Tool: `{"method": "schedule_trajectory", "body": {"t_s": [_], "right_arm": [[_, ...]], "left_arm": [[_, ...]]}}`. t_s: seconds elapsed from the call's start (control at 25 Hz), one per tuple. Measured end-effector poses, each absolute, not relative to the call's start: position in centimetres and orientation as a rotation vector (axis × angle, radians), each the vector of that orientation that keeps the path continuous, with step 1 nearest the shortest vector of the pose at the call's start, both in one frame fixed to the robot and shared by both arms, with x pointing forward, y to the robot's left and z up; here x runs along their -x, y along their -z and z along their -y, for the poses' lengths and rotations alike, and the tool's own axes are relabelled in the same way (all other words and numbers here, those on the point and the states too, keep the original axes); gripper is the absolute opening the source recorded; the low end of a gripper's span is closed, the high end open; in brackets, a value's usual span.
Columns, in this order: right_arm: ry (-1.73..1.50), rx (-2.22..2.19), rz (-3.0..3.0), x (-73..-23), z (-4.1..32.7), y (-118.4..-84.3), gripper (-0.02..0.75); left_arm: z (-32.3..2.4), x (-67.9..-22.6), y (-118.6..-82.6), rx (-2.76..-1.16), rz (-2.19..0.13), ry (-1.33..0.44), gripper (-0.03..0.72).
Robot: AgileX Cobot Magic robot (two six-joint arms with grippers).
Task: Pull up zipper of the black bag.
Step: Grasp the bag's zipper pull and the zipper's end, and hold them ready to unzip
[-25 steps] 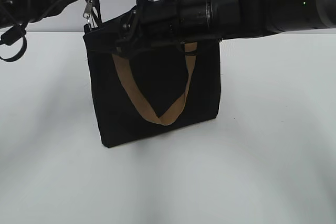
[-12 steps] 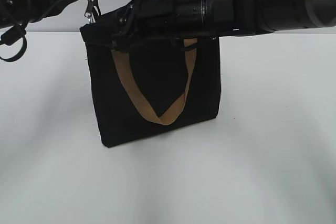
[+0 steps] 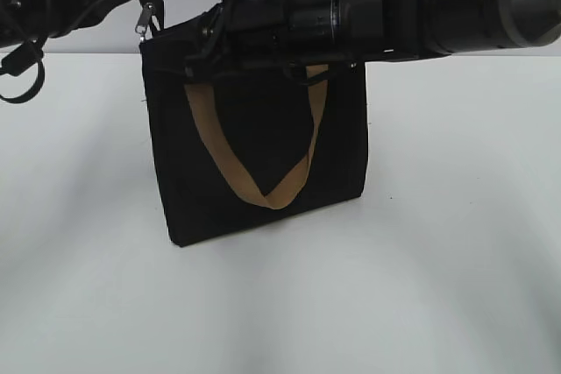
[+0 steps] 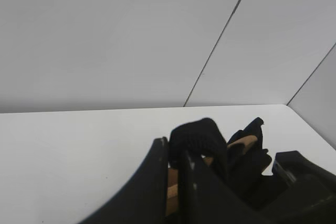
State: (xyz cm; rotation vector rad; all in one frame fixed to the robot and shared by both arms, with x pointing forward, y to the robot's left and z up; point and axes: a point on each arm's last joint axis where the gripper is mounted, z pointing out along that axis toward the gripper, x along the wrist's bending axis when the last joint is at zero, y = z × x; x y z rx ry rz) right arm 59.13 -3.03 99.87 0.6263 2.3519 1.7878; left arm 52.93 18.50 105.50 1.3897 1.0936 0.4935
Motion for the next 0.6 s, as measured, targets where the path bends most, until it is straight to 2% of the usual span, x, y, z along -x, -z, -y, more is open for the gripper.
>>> {"method": "schedule_trajectory", "body": {"t_s": [0.16, 0.6], "right_arm": [[-1.802, -0.624, -2.356, -59.08, 2.97, -99.83, 0.26], [-1.815, -0.558, -2.434, -58.41, 2.79, -99.7, 0.376]], "left_arm": [[-18.5, -52.93, -105.5, -1.39, -1.094, -0.493, 0.01], [-18.49, -52.92, -105.5, -1.393, -1.091, -0.495, 0.01]]}}
